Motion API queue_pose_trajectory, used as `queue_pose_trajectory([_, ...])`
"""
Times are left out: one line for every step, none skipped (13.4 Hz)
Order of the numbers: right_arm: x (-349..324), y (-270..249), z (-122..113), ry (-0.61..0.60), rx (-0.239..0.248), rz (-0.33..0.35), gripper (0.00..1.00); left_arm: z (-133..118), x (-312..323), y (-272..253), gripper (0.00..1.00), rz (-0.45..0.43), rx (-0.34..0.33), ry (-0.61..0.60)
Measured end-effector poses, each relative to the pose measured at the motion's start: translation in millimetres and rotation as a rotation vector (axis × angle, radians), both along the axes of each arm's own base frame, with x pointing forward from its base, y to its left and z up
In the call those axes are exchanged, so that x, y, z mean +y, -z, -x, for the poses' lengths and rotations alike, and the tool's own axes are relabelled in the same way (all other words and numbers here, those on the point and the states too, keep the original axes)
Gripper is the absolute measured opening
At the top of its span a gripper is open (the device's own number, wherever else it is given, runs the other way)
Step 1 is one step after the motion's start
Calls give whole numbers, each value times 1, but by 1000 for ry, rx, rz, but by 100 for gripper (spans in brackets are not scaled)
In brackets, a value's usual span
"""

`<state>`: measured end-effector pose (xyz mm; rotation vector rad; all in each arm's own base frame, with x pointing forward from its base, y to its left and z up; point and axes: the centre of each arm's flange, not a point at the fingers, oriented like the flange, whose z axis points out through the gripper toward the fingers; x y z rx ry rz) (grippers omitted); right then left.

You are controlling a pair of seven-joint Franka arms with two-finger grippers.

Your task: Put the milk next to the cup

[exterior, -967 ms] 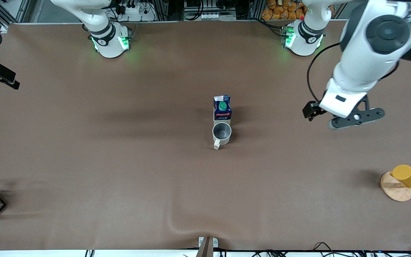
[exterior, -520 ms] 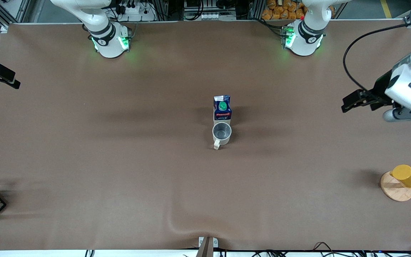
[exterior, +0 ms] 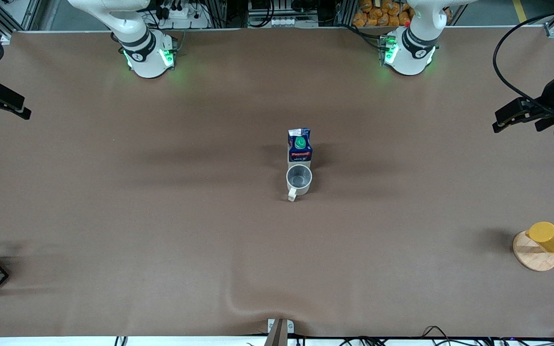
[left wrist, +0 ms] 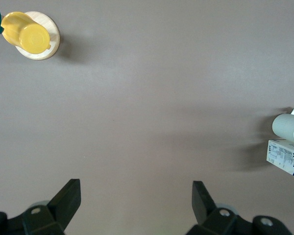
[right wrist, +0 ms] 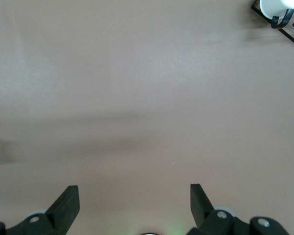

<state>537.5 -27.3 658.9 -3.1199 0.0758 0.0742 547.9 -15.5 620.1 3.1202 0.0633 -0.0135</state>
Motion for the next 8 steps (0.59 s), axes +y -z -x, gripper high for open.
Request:
queue_pose_trajectory([0, 1, 0, -1, 2, 0, 100, 1, -3, -1, 100, -3, 8, 6])
queue_pose_trajectory([0, 2, 0, -1, 3, 0, 100, 3, -5, -2, 100, -7, 17, 17])
queue_pose_trajectory([0, 2, 0, -1, 4, 0, 100, 5, -6, -1, 100, -15, 32, 39])
queue_pose_trajectory([0, 2, 0, -1, 4, 0, 100, 6, -5, 0, 100, -20, 46, 56])
queue_pose_trajectory([0, 2, 0, -1, 4, 0, 100, 6, -4, 1, 100, -26, 53, 62])
queue_pose_trajectory([0, 2, 0, -2, 4, 0, 100, 6, -3, 2, 100, -36, 55, 67])
queue_pose_trajectory([0, 2, 0, -2, 4, 0, 100, 6, -2, 2, 100, -46, 56, 74])
queue_pose_trajectory([1, 2, 0, -3, 4, 0, 100, 6, -1, 2, 100, -50, 55, 76])
